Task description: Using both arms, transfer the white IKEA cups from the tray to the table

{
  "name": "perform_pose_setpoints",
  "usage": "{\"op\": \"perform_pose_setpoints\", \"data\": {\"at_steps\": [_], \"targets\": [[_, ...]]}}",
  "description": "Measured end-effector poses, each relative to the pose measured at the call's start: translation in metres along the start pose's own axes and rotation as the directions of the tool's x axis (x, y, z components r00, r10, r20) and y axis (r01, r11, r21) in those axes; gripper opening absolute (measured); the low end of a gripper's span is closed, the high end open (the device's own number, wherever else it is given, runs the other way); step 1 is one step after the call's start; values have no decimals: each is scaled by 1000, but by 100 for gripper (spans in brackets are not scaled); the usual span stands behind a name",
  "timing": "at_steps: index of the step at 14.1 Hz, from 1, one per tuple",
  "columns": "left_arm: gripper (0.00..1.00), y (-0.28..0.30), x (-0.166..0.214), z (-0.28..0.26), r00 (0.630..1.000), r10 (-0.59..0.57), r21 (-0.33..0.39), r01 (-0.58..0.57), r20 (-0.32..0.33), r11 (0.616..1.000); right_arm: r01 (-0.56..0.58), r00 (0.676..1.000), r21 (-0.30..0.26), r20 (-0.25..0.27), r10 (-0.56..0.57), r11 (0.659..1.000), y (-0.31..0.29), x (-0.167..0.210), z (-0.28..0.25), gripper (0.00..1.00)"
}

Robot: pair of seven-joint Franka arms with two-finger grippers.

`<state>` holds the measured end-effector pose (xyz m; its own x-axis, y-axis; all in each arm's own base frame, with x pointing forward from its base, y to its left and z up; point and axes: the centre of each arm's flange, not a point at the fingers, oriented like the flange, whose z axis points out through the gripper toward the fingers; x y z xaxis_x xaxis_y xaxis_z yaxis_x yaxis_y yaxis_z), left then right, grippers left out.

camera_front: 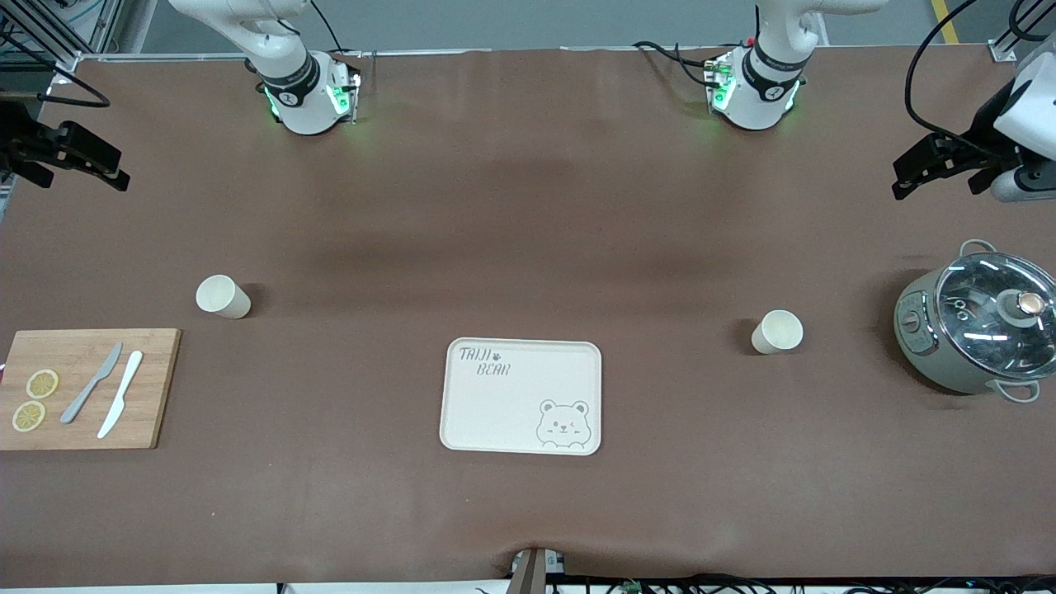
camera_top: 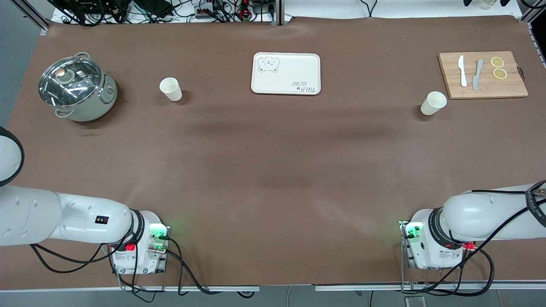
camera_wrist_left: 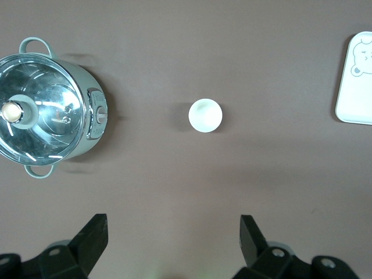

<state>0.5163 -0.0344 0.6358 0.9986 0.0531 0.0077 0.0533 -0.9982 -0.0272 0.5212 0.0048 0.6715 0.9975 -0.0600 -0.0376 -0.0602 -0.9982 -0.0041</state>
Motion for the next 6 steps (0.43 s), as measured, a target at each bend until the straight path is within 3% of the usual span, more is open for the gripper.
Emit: {"op": "perform_pose_setpoints", "data": {"at_steps": [6], "targets": [[100, 0, 1, -2, 1000, -1, 0, 1, -4, 1000, -3, 1000, 0, 0, 3, 1000, 2, 0, 0, 100]]}}
